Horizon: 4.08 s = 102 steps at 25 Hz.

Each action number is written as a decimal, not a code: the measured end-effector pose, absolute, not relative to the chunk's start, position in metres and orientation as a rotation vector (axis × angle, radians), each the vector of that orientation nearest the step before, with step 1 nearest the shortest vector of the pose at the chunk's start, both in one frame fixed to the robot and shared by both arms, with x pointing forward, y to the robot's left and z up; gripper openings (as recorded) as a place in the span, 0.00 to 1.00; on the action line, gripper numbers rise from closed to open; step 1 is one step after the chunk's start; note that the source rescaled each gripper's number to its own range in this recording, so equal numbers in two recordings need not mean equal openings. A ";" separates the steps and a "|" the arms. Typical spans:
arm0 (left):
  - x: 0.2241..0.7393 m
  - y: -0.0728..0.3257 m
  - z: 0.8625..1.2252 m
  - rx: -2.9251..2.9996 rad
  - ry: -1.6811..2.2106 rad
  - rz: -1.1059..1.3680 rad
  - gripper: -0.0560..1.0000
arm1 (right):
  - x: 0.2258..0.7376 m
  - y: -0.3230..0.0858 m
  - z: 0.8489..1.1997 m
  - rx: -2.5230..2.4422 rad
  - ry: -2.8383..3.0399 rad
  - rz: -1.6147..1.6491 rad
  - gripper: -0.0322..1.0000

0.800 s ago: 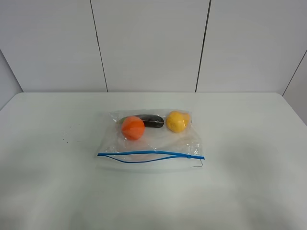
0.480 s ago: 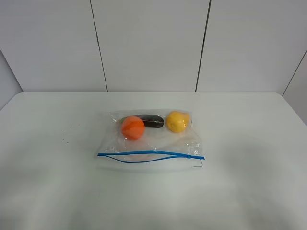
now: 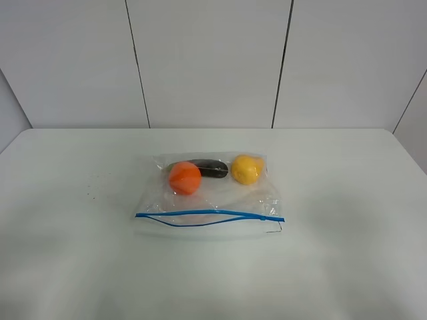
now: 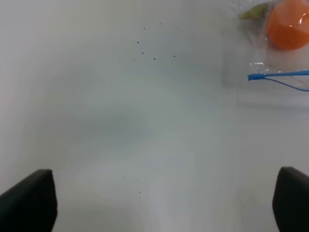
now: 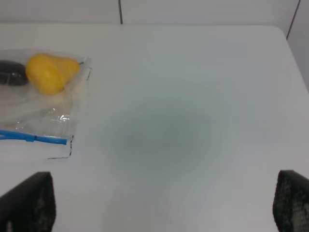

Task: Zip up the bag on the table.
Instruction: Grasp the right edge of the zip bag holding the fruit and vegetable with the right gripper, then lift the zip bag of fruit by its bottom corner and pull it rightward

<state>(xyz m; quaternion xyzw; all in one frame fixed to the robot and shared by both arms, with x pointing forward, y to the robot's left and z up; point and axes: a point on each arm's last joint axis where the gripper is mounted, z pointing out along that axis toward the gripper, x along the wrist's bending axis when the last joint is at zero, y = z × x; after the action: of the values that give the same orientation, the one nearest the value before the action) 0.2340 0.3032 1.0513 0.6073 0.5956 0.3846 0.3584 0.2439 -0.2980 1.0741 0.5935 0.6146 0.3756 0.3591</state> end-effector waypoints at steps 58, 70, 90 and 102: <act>0.234 0.304 1.051 1.570 1.538 1.002 1.00 | 0.586 -0.283 0.869 2.201 2.534 1.657 1.00; 0.234 0.304 1.051 1.570 1.539 1.003 1.00 | 0.587 -0.249 0.852 2.242 2.586 1.558 0.95; 0.234 0.304 1.051 1.570 1.539 1.003 1.00 | 0.591 -0.248 0.854 2.326 2.492 1.601 0.30; 0.234 0.304 1.051 1.570 1.539 1.003 1.00 | 0.592 -0.249 0.853 2.290 2.493 1.585 0.03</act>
<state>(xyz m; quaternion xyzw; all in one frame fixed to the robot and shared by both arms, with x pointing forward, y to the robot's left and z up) 0.2340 0.3040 1.0513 0.6074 0.5954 0.3881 0.3548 0.5919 -0.2494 0.8528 0.5857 0.6375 0.4054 -0.2937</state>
